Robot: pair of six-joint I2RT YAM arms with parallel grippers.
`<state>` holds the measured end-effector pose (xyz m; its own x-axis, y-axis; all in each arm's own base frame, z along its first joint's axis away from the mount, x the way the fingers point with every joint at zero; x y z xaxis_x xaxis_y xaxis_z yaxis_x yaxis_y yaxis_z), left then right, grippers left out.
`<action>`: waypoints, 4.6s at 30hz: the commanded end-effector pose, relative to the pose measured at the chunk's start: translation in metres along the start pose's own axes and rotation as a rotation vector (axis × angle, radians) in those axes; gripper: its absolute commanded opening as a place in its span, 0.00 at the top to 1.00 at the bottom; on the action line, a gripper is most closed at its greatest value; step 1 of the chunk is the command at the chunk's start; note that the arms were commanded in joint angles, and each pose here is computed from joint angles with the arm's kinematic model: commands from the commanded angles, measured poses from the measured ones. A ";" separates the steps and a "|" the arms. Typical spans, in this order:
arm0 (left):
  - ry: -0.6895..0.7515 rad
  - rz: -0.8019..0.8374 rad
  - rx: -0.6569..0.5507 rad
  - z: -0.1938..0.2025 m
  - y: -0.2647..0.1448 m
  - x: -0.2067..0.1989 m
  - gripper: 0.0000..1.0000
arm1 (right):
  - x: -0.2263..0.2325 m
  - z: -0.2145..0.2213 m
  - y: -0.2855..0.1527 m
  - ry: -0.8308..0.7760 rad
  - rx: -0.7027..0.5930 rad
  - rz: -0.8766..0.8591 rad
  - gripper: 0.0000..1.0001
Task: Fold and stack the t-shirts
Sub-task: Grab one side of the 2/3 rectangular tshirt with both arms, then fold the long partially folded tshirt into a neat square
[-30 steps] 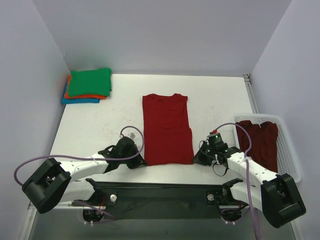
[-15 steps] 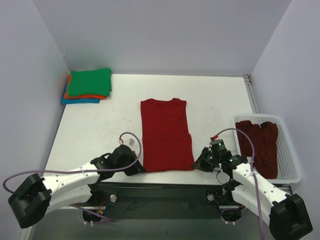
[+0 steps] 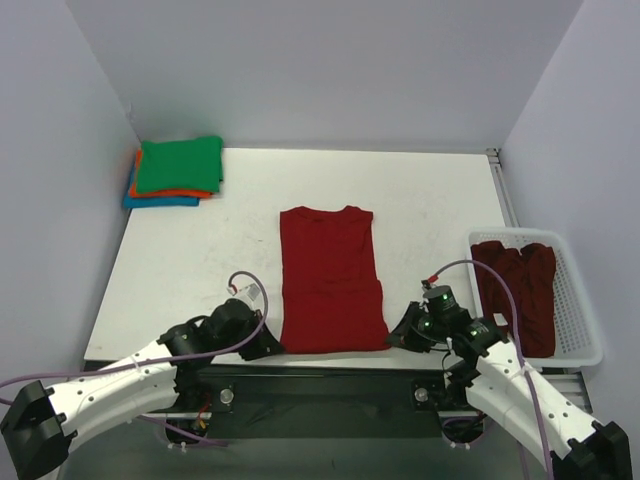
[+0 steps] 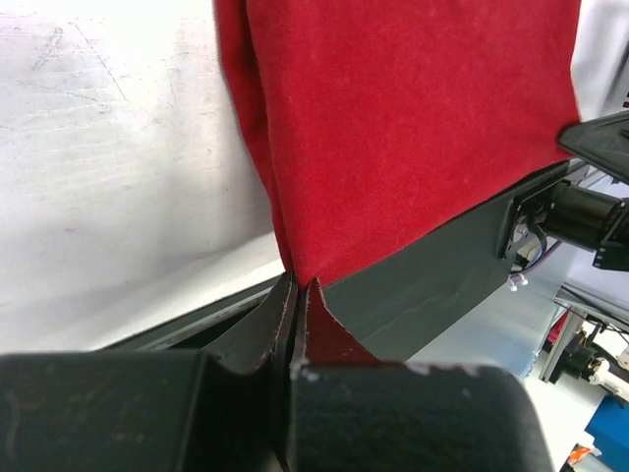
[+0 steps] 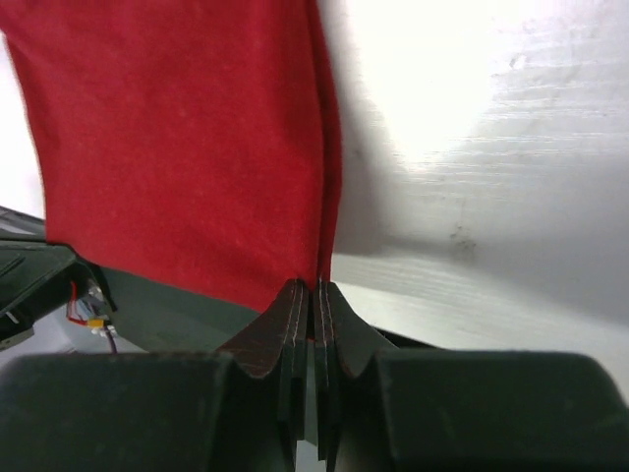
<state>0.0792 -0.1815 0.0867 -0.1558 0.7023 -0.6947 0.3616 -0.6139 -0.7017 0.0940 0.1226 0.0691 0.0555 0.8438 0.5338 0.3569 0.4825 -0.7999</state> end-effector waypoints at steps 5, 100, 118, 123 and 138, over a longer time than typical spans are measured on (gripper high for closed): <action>0.041 0.069 -0.054 -0.019 -0.024 -0.047 1.00 | 0.041 -0.043 -0.038 -0.067 -0.114 -0.006 1.00; -0.103 -0.082 -0.288 -0.200 0.046 -0.043 0.40 | 0.080 -0.051 0.092 -0.552 0.116 0.432 0.35; -0.034 -0.134 -0.310 -0.200 0.059 -0.062 0.48 | 0.092 -0.185 0.025 -0.326 -0.223 0.354 0.41; -0.034 -0.142 -0.298 -0.204 0.068 -0.063 0.50 | 0.075 -0.205 0.038 -0.251 -0.176 0.331 0.43; -0.045 -0.107 -0.291 -0.209 0.083 -0.068 0.54 | 0.071 -0.209 0.072 -0.186 -0.110 0.298 0.57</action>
<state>0.2925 -0.1924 0.0884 -0.3102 0.7653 -0.5641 0.5241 -0.3574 -0.7731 0.3091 0.1624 0.0974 0.0043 0.9815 0.1915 0.4250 0.1715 -0.8888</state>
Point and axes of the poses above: each gripper's point midway between its finger pads, its own y axis out along the fingers, its own x axis along the line the jaws close on, z = x × y, the point moved 5 cm from there along -y, back along the fingers, and after that the axes turned 8 degrees about -y, right-handed, at the moved point
